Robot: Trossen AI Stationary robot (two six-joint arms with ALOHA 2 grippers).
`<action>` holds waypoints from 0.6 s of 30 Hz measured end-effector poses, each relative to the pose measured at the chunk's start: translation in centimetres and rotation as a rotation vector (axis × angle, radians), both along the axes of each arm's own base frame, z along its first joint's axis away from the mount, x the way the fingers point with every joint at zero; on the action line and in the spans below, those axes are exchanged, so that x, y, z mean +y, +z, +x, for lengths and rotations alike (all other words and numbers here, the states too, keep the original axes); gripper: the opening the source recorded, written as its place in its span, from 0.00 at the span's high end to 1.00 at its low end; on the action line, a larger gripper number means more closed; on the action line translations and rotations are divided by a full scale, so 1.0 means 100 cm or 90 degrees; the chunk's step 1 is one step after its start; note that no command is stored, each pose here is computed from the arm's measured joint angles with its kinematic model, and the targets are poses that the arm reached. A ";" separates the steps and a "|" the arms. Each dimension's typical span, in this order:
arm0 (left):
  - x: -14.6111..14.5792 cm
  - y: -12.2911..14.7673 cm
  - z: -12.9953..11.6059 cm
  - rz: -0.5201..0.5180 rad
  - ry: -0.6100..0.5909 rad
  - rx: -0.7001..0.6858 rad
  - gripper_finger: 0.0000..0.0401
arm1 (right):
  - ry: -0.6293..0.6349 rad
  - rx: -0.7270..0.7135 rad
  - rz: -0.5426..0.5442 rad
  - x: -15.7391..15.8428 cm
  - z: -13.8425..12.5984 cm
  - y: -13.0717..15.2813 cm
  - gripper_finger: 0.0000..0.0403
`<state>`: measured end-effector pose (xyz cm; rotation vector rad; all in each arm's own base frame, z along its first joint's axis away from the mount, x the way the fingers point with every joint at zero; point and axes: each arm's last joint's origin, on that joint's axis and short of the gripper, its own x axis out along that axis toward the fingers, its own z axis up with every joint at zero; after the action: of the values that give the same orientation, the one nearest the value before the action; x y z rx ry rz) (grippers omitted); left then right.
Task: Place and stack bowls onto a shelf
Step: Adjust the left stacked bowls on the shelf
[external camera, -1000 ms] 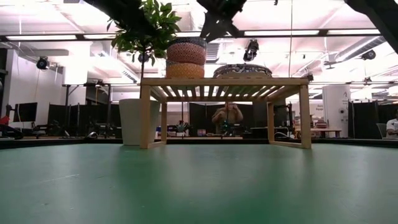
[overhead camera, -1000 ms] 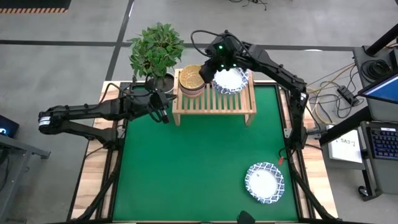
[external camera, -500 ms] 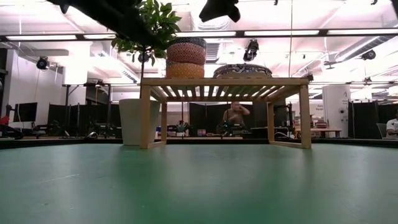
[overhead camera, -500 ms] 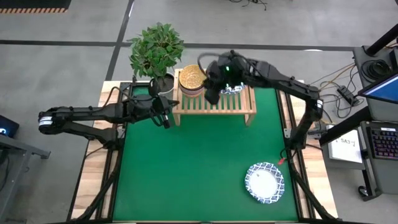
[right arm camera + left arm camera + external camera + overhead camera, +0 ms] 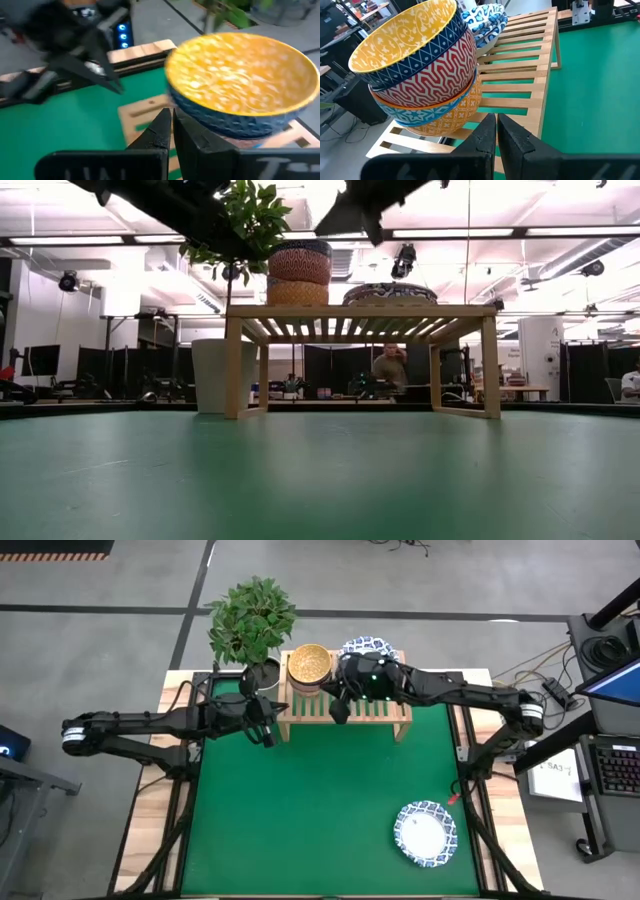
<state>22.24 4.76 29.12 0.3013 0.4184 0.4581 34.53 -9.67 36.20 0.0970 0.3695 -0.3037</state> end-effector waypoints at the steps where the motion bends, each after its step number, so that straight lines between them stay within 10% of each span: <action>1: 0.000 0.000 0.000 0.000 0.000 0.000 1.00 | -0.006 0.002 0.000 -0.004 0.000 -0.003 0.98; 18: 0.002 0.002 0.001 0.004 0.006 -0.016 1.00 | -0.034 0.022 -0.010 -0.028 0.012 -0.027 0.98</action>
<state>22.37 4.92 29.34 0.2996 0.3941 0.4712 35.71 -12.46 33.51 0.0871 0.3997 -0.3613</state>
